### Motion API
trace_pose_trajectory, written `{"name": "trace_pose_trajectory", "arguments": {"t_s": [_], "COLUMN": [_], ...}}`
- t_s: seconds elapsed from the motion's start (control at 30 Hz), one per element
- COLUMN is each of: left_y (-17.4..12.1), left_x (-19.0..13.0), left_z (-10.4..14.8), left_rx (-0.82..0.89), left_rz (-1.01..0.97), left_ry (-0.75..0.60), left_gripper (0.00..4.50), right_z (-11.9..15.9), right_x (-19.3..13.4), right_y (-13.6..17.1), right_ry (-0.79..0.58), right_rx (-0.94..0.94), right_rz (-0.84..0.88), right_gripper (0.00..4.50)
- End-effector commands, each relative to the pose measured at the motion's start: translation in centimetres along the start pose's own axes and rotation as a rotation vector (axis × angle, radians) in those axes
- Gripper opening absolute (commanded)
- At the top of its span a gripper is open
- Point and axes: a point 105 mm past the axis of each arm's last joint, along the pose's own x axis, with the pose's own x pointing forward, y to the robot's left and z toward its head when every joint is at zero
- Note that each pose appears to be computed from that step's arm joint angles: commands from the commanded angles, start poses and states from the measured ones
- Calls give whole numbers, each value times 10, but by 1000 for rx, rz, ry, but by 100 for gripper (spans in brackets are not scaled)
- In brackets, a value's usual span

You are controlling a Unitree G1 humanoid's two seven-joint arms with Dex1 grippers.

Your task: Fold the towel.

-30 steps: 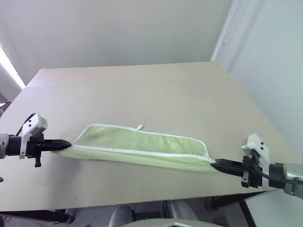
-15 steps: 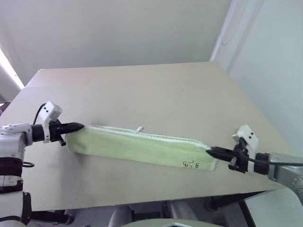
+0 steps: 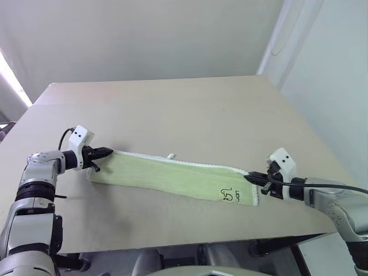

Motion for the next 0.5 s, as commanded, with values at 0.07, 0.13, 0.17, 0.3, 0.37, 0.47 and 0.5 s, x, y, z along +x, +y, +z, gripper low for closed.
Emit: {"name": "trace_pose_trajectory", "arguments": {"t_s": [0.07,0.13,0.17,0.3,0.37,0.47,0.5], "left_y": [4,2,2,8,16,31,32], "left_x": [-2,-1,-1,-2,-6,-16,-21], "left_z": [5,2,3,10,22,48,57], "left_rx": [52,36,45,41,26,27,19], "left_rz": [11,-7,-9,34,72,161,153], "left_ry": [11,12,7,-20,-51,-151,-188], "left_gripper": [51,103,141,288,359,394,394], "right_z": [9,12,14,18,21,32,37], "right_x": [1,1,2,-3,-8,-21,-26], "right_y": [-2,-6,-9,-9,-14,-27,-25], "right_ry": [-38,-55,-68,-83,-100,-176,-215], "right_rx": [-25,-21,-15,-6,1,137,218], "right_rz": [0,-26,-42,-39,-69,-106,-71], "right_gripper": [109,175,216,361,434,450,450]}}
